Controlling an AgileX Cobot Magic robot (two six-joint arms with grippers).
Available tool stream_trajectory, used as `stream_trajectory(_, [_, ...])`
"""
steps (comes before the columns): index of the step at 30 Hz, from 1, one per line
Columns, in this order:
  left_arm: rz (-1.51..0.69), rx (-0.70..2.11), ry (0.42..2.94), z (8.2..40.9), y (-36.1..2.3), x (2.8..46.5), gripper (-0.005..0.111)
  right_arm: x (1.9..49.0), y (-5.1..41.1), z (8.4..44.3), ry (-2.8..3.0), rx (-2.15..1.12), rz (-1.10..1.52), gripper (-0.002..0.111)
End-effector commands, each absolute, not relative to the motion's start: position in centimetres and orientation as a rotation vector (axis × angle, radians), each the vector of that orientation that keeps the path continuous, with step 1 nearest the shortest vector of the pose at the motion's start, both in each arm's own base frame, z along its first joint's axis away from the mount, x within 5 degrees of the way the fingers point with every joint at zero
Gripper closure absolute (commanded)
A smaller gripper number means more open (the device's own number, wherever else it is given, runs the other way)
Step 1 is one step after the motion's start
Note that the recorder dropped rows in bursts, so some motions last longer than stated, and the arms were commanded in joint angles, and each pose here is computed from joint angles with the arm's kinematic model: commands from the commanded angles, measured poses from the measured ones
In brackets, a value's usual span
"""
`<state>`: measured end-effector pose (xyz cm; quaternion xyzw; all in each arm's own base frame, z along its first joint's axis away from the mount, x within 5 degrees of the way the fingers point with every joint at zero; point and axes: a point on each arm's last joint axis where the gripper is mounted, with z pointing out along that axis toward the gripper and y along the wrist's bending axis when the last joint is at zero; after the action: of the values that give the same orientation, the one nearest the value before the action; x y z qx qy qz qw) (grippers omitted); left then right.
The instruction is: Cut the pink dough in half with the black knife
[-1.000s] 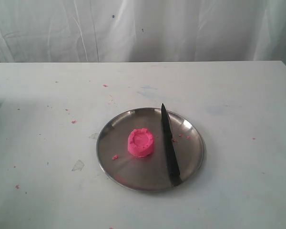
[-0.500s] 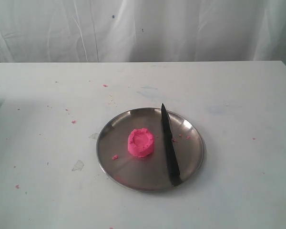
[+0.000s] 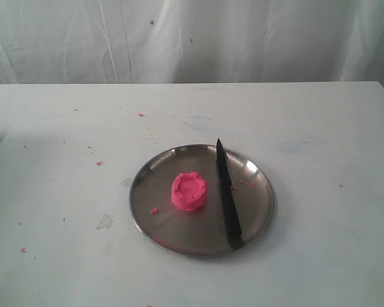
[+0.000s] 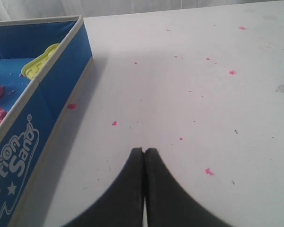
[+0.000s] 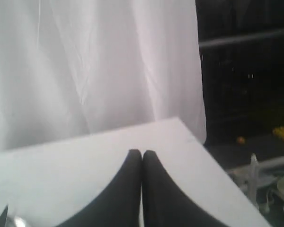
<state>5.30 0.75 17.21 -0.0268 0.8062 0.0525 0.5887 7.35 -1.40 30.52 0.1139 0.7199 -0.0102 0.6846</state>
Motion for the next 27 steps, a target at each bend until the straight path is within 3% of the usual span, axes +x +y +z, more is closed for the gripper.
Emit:
stream_trajectory(1, [0.122, -0.068, 1.873, 17.2, 0.8, 5.3, 0.107, 9.8, -0.3, 30.1, 1.93, 0.088, 0.018, 0.108])
stream_trajectory(12, [0.122, -0.068, 1.873, 17.2, 0.8, 5.3, 0.107, 19.6, 3.3, 24.3, 2.787, -0.073, 0.403, 0.108])
stream_trajectory(16, [0.122, -0.068, 1.873, 17.2, 0.8, 5.3, 0.107, 21.2, 6.1, 22.9, 2.908, -0.304, 0.573, 0.108])
stream_trajectory(21, [0.122, -0.068, 1.873, 17.2, 0.8, 5.3, 0.107, 22.2, 9.8, 23.5, 2.821, -0.543, 0.524, 0.108])
stream_trajectory(27, [0.122, -0.068, 1.873, 17.2, 0.8, 5.3, 0.107, 23.9, 13.1, 25.5, 2.675, -0.645, 0.233, 0.108])
